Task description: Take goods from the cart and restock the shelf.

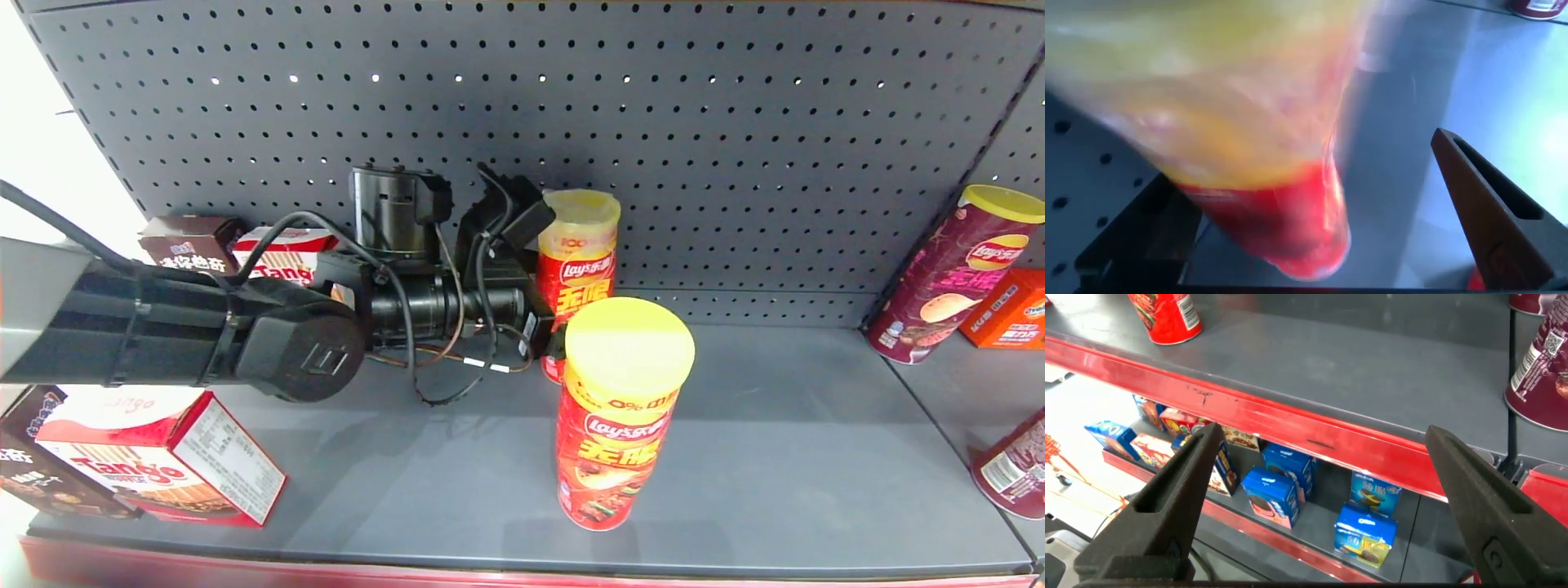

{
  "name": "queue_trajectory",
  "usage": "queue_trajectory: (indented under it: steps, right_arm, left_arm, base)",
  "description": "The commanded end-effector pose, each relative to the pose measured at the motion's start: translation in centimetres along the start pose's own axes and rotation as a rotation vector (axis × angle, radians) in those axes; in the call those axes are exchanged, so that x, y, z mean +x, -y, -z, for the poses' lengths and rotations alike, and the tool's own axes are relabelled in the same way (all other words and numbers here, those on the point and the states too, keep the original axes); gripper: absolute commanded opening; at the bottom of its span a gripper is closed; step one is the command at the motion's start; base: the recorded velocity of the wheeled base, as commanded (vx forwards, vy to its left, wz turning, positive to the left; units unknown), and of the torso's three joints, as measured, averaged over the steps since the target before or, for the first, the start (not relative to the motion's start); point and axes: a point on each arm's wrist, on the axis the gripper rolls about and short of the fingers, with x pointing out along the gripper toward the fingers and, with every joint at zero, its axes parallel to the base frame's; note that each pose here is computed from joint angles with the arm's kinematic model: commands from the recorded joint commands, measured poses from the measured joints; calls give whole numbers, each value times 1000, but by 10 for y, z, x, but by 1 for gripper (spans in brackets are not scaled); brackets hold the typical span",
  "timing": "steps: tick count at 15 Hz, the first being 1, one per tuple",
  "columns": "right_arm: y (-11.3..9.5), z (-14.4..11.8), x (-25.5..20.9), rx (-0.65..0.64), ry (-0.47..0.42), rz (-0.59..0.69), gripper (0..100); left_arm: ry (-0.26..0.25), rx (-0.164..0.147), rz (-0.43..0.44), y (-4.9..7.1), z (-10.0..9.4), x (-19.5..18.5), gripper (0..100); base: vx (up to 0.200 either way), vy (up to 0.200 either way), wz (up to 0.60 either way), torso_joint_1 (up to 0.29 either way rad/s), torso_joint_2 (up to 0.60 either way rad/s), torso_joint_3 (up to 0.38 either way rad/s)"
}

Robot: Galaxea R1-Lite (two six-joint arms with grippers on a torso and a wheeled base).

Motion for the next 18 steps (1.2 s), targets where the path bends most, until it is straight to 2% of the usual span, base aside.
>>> queue_trajectory:
  steps: [1, 4, 6, 9, 10, 11, 12, 14, 18]
  right_arm:
    - [0, 0, 0, 0, -1, 0, 100]
    - [0, 0, 0, 0, -1, 0, 100]
    - [0, 0, 0, 0, -1, 1, 100]
    - [0, 0, 0, 0, -1, 1, 100]
    - [0, 0, 0, 0, -1, 1, 100]
    - [0, 0, 0, 0, -1, 1, 100]
    - [0, 0, 0, 0, -1, 0, 100]
    - [0, 0, 0, 0, -1, 0, 100]
    - [0, 0, 0, 0, -1, 0, 100]
  left_arm:
    - [18, 23, -75, 14, -22, -37, 100]
    - [-5, 29, -182, 25, -29, -62, 100]
    - [-20, 27, -224, 29, -28, -71, 100]
    - [-98, 8, -355, 34, -17, -78, 100]
    - [-109, 6, -366, 34, -14, -78, 100]
    - [-150, 2, -421, 35, -8, -78, 100]
    - [-163, 3, -455, 35, -7, -78, 100]
    - [-172, 8, -482, 38, -7, -71, 100]
    - [-165, 20, -498, 34, 8, -47, 100]
  base:
    - [0, 0, 0, 0, 0, 0]
    - [0, 0, 0, 0, 0, 0]
    - [0, 0, 0, 0, 0, 0]
    - [0, 0, 0, 0, 0, 0]
    - [0, 0, 0, 0, 0, 0]
    - [0, 0, 0, 0, 0, 0]
    - [0, 0, 0, 0, 0, 0]
    - [0, 0, 0, 0, 0, 0]
    - [0, 0, 0, 0, 0, 0]
